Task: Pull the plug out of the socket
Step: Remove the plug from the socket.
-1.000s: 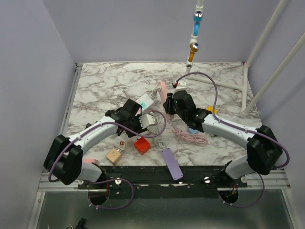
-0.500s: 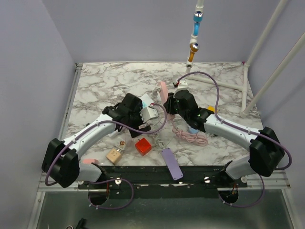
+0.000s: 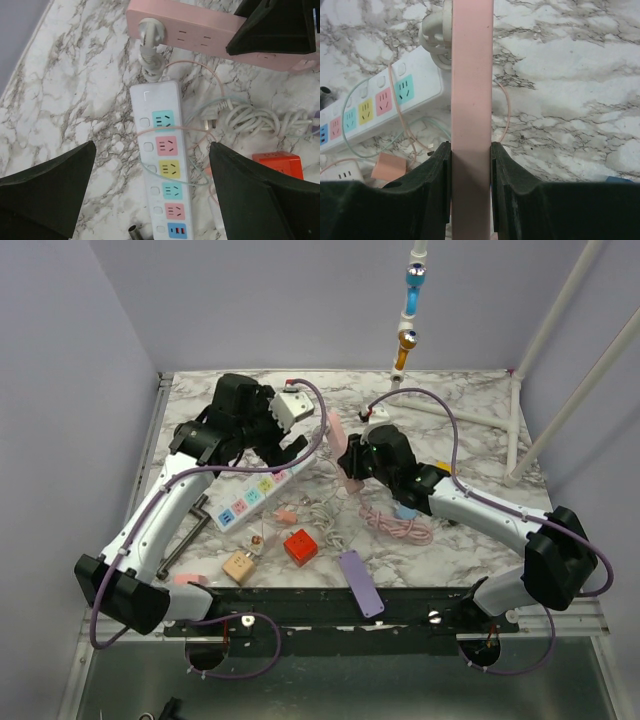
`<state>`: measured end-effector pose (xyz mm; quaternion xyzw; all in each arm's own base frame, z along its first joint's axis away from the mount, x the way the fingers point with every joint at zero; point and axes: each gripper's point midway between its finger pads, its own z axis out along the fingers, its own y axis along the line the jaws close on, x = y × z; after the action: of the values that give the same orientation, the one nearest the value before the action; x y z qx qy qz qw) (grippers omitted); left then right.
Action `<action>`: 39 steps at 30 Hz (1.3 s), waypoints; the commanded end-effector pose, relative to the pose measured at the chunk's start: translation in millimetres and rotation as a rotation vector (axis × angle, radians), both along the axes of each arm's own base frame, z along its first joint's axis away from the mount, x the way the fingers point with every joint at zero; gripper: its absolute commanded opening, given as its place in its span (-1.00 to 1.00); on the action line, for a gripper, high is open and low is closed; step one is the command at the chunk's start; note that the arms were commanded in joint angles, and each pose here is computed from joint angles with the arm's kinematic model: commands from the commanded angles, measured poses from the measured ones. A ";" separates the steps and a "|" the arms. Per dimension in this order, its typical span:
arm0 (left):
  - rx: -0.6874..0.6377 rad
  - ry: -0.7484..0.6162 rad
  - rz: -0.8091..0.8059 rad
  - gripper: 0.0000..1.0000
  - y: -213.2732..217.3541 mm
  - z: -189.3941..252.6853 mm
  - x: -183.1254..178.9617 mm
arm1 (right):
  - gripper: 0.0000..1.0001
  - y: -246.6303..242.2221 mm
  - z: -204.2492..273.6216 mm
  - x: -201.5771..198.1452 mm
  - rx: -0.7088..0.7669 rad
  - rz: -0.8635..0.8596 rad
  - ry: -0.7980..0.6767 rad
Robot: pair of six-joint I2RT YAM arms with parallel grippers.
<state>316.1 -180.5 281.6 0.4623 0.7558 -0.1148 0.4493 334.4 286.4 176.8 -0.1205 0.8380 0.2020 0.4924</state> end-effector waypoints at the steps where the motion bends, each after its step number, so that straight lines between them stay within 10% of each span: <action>1: -0.028 0.106 -0.037 0.97 -15.2 -25.6 2.1 | -0.99 24.5 71.1 5.8 0.133 0.090 -0.129; 39: -0.062 -0.047 -0.211 0.76 -40.9 -73.1 82.2 | -0.99 43.9 83.9 -14.6 0.141 0.213 -0.121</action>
<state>389.6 -219.6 206.7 0.5198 0.6934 -0.1769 0.4666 322.1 314.0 206.3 -0.1812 0.8188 0.2549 0.4814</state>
